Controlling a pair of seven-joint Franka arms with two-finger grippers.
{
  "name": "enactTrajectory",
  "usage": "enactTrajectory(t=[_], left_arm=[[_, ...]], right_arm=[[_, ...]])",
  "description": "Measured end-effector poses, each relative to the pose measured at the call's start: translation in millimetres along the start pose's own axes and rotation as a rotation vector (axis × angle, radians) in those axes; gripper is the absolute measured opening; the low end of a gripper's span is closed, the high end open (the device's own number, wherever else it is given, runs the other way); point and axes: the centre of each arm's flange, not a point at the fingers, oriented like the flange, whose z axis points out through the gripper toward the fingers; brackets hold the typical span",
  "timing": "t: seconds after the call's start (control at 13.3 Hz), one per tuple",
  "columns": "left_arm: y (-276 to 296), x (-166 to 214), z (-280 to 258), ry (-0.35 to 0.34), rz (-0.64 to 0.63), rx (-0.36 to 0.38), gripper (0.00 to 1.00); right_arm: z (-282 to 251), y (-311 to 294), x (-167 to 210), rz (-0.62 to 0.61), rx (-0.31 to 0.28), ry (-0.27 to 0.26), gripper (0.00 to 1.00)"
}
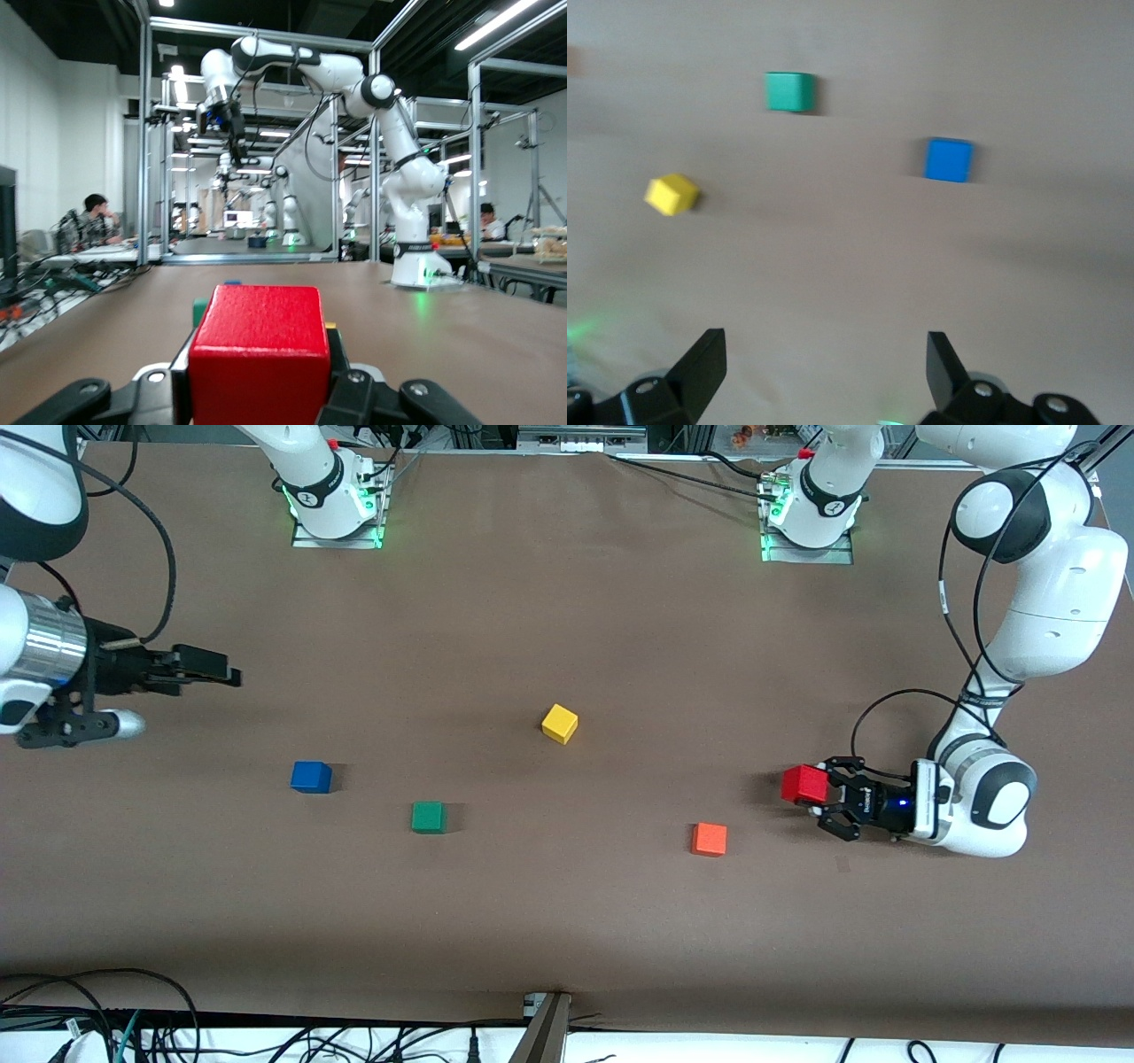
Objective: Pass red block to right arm, stack on blue
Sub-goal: 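Carry the red cube toward the right gripper while the right gripper approaches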
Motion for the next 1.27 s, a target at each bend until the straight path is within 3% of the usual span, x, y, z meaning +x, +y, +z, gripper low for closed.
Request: enactTrajectory(t=[0.3,0.52,0.82,0.97,1.27], left_arm=[[-33.4,18.2,97.8,0.031,-0.031,-0.073,0.56],[-51.3,6.6,169.2,0.007,-0.040,-0.060,0.56],[-72.4,2.0,259.8,0.050,-0.067,0.040,0.56],[-77.2,1.4,299.3,0.072,-0.091,0.082,0.56],[-87.6,15.2,367.3,0.074,-0.164,0.131,0.56]], right_arm=[[36.6,-17.9,35.0,0.022,0.354,-0.001,1.00],[60.6,-26.5,59.0,0.051,0.542,0.012,1.00],[117.0,-47.0,91.8,0.025,0.758,0.014,1.00],[146.7,-60.6,105.9,0.044,0.789,0.037,1.00],[184.1,-114.9,113.0,0.041,0.746,0.092,1.00]])
